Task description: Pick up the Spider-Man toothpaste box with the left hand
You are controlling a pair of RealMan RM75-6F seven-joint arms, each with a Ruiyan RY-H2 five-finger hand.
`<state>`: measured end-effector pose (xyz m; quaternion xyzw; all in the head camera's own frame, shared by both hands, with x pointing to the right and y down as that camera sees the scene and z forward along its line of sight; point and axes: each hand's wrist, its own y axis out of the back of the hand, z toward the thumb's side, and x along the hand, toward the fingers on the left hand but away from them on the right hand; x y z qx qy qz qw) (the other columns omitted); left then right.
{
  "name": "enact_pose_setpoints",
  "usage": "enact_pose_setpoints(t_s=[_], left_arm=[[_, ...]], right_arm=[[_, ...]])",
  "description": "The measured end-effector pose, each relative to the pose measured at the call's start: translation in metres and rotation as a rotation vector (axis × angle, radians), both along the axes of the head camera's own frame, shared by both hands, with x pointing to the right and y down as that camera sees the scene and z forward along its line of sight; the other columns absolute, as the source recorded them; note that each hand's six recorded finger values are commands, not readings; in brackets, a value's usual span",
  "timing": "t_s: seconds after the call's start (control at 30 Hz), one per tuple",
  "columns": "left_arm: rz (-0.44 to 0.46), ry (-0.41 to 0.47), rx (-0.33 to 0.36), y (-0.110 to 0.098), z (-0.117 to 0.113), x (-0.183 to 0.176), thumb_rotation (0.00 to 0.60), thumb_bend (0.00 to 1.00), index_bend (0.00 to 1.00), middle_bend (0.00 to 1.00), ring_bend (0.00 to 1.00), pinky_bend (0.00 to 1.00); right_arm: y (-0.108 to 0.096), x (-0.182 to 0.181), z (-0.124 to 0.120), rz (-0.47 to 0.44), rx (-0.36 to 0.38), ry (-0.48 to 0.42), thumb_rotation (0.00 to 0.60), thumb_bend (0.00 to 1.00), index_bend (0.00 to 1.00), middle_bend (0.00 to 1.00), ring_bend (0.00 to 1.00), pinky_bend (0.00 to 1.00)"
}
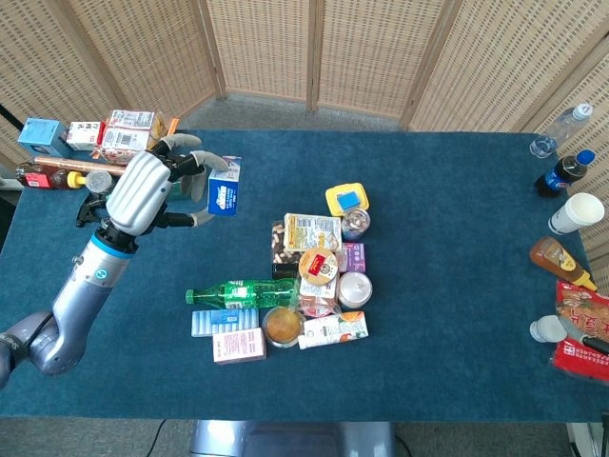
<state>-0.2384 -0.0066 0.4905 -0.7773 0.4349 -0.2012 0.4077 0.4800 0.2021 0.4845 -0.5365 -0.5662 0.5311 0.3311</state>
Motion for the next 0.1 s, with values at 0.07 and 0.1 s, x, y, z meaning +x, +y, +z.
enact_pose_setpoints(t_s=[0.07, 0.1], left_arm=[[0.000, 0.001, 0.002, 0.0001, -0.0008, 0.0001, 0.600, 0.30, 0.67, 0.76, 0.72, 0.26], [0.000, 0.002, 0.004, 0.0000, -0.0014, -0.0001, 0.600, 0.30, 0.67, 0.76, 0.72, 0.26]], right_arm=[[0.0003, 0.0002, -0.0004, 0.001, 0.001, 0.000, 0.530, 0.12, 0.00, 0.07, 0.00, 0.00], [0.0005, 0.0003, -0.0004, 0.002, 0.001, 0.000, 0.529, 0.12, 0.00, 0.07, 0.00, 0.00]])
